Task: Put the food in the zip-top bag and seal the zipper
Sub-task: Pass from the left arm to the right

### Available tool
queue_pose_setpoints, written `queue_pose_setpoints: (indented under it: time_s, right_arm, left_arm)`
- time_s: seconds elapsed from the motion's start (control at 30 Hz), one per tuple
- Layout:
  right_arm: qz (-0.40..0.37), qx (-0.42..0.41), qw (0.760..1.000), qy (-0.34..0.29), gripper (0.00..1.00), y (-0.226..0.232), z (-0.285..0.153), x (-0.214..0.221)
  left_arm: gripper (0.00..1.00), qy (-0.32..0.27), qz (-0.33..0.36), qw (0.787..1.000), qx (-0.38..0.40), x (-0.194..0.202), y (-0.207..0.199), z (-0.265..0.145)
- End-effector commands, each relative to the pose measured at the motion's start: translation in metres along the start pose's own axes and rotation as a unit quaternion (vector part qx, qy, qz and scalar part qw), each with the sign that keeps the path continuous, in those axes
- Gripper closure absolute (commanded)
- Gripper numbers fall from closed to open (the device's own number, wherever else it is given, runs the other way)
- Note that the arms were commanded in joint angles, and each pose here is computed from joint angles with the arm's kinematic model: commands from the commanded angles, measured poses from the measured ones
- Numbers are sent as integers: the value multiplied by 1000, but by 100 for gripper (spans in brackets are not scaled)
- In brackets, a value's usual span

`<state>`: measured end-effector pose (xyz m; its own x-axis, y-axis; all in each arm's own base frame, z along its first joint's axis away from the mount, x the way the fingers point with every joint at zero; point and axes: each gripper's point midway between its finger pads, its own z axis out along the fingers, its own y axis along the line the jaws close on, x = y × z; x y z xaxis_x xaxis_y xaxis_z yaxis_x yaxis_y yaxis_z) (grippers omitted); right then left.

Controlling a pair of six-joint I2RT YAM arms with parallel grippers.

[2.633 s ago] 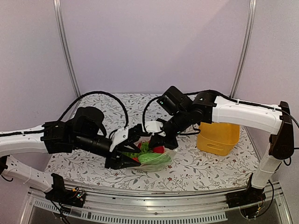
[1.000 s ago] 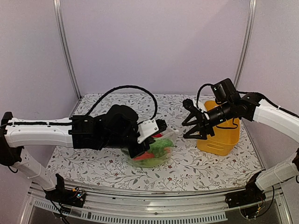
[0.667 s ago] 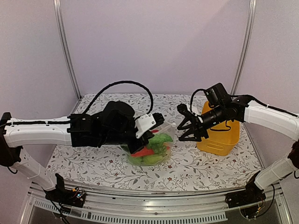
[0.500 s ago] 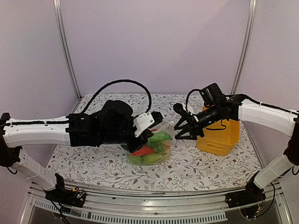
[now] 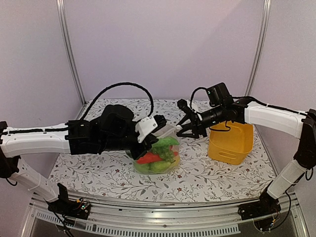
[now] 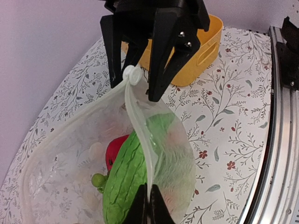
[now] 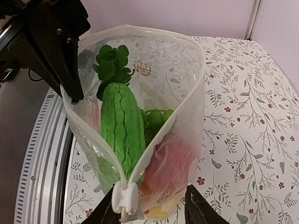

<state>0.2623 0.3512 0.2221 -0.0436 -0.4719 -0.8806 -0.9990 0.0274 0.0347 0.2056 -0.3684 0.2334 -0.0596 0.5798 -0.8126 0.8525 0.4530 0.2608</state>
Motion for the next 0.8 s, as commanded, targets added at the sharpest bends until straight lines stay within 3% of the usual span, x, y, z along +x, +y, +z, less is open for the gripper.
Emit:
queue_pose_setpoints:
  time_s: [0.0, 0.43, 0.6, 0.63, 0.77]
  right_arm:
    - [8, 4, 1000, -6, 54, -10, 6, -4]
    - [3, 0, 1000, -24, 93, 1, -2, -9]
    - [-6, 19, 1000, -22, 100, 0, -9, -12]
    - [-11, 24, 999, -22, 100, 0, -12, -14]
    - [-24, 31, 999, -24, 100, 4, -20, -21]
  left_arm:
    - [98, -21, -16, 1000, -1, -4, 5, -3]
    - [98, -18, -33, 999, -27, 1, 22, 1]
    - [97, -24, -41, 997, -67, -2, 40, -2]
    - [94, -27, -42, 996, -80, -5, 46, -4]
    - [68, -46, -38, 991, -117, -19, 66, -10]
